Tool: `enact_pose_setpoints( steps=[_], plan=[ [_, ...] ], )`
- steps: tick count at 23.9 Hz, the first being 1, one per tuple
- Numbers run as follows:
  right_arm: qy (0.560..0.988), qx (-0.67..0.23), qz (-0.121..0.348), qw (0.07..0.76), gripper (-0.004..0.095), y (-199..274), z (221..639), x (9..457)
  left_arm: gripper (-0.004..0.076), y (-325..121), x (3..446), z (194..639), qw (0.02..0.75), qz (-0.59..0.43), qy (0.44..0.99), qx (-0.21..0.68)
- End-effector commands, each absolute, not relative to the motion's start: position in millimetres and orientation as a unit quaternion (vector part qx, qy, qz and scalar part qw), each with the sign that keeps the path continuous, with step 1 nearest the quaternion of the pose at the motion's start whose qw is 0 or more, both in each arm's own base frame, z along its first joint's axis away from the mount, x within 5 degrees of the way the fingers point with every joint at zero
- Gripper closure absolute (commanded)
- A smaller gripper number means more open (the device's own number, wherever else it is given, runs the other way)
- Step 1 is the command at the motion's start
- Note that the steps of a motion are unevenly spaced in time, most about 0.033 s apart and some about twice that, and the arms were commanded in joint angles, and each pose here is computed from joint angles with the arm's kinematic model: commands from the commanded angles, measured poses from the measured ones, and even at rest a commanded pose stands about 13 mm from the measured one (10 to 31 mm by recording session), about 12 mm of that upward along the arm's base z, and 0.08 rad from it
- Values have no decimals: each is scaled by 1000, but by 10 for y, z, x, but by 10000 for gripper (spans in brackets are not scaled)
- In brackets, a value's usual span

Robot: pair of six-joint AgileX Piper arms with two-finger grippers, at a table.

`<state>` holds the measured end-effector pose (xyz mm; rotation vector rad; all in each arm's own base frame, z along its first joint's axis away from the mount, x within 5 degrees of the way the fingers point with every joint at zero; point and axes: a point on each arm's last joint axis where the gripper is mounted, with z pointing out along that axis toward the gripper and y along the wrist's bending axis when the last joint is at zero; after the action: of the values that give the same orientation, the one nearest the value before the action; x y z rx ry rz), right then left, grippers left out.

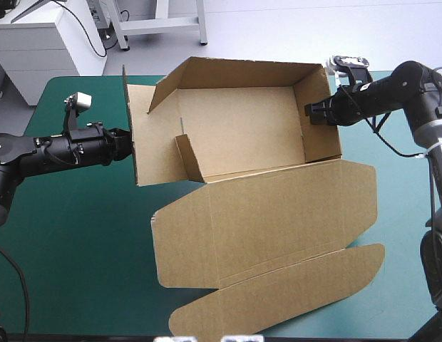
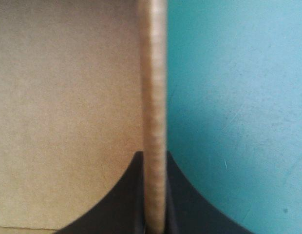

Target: Fold the box

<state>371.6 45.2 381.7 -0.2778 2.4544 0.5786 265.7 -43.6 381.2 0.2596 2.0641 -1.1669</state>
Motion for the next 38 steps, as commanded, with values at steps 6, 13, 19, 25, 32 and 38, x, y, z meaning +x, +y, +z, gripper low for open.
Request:
enact_pose_setpoints(
  steps=[6, 13, 19, 25, 32, 38],
  plan=[
    [899, -115, 252, 340, 926, 780, 3989, 3707, 732, -454, 2379, 4070, 388, -426, 811, 102],
    [904, -131, 261, 312, 926, 1008, 3809, 3785, 732, -440, 2352, 4061, 383, -412, 821, 96],
    [903, -124, 269, 310, 926, 1050, 3783, 3807, 732, -431, 2367, 4066, 385, -413, 822, 80],
    [903, -113, 271, 314, 926, 1048, 3790, 3819, 732, -417, 2389, 4073, 386, -417, 821, 52],
    [900, -134, 260, 324, 925, 1225, 3791, 3791, 732, -410, 2402, 4079, 389, -418, 820, 40],
    [893, -148, 243, 349, 926, 1453, 3805, 3763, 732, -401, 2413, 4082, 382, -426, 820, 12]
  ],
)
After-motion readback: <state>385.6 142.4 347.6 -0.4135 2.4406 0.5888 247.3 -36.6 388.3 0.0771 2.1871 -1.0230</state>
